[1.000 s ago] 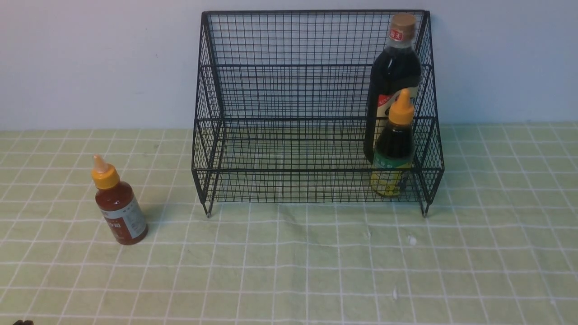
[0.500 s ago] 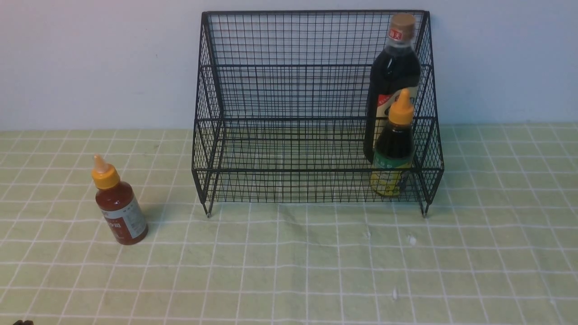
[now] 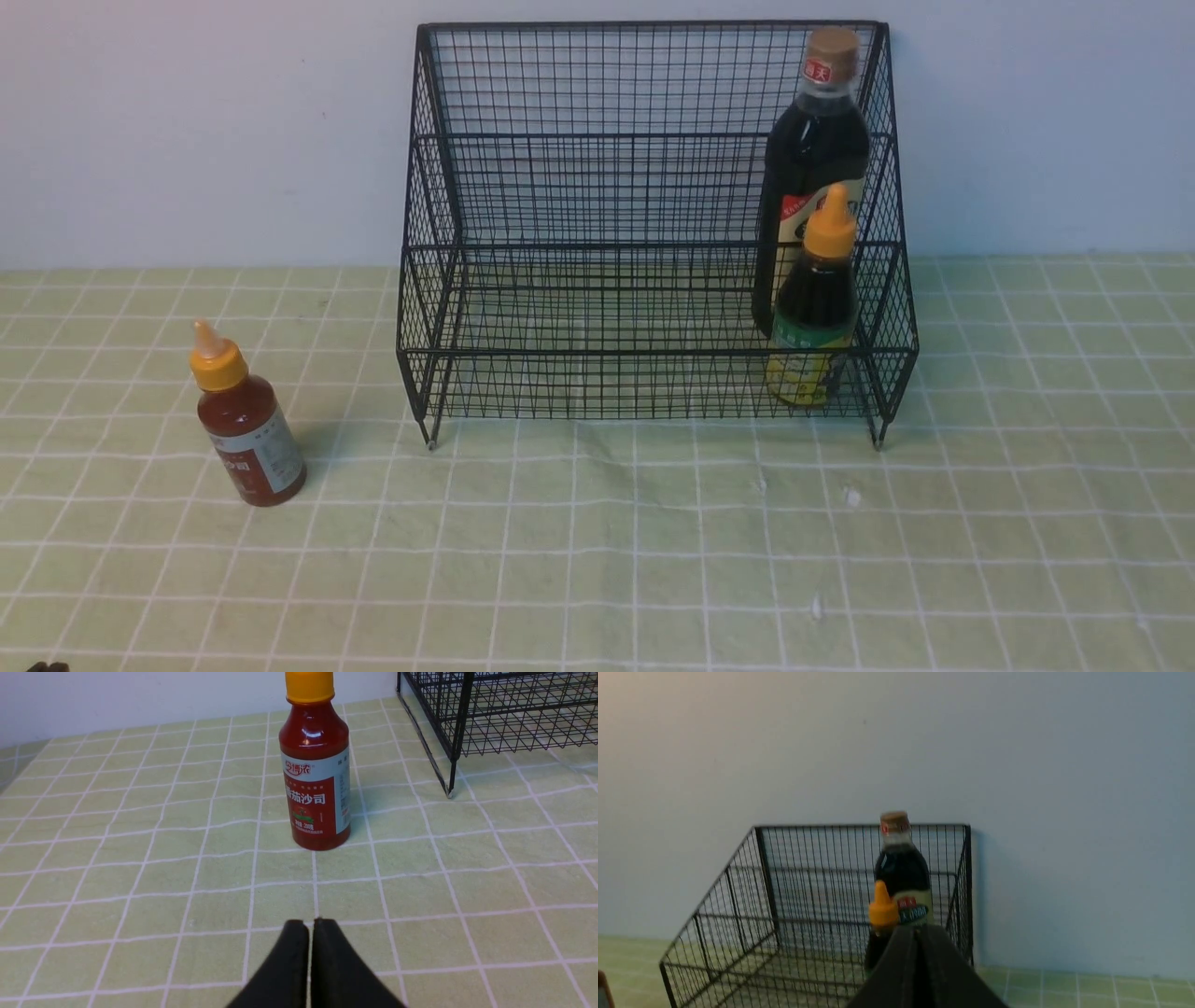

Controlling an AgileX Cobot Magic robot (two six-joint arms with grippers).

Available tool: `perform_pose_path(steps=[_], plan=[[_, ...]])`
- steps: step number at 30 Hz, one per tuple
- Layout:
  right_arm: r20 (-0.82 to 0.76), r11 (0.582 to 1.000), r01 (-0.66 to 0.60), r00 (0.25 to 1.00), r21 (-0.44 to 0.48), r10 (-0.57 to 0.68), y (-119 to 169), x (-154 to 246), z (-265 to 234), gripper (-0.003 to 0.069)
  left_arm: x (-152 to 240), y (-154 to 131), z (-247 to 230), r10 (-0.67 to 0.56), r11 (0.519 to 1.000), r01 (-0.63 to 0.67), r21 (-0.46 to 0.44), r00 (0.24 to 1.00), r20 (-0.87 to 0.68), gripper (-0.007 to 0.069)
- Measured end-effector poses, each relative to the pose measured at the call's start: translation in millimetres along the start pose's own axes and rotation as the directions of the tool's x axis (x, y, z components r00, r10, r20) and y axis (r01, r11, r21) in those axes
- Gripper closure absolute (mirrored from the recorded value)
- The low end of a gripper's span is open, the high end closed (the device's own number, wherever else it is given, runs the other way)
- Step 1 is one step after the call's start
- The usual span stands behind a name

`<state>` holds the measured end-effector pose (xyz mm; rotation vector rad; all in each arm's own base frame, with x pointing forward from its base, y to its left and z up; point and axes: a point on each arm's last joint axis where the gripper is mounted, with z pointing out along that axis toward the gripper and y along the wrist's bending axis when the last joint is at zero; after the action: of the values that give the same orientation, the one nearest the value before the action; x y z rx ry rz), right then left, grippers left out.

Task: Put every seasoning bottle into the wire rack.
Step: Use the left arm to grab the condiment bottle closest to it

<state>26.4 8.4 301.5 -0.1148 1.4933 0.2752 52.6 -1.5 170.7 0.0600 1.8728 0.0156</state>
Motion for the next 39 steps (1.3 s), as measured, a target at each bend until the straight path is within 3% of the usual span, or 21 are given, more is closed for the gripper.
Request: perform_pose_path(steps=[6,9,13,39], plan=[[-0.133,0.991,0.112,0.986,0.075,-0.101,-10.5,51.5,12.3,0.0673,0.0,0.0,0.0,0.0,1.0,0.0,0.0,1.0,0.0,0.0631],[-0.217,0.974,0.132,0.972,0.182,-0.091,-19.7,83.1,15.4,0.0673,0.0,0.0,0.0,0.0,1.0,0.0,0.0,1.0,0.0,0.0631],[-0.307,0.962,0.123,0.951,0.245,-0.044,-27.3,121.2,14.5,0.0673,0.0,0.0,0.0,0.0,1.0,0.0,0.0,1.0,0.0,0.0631],[-0.291,0.96,0.127,0.955,0.25,-0.051,-27.5,120.1,15.0,0.0673,0.1,0.0,0.0,0.0,1.0,0.0,0.0,1.0,-0.001,0.0631]])
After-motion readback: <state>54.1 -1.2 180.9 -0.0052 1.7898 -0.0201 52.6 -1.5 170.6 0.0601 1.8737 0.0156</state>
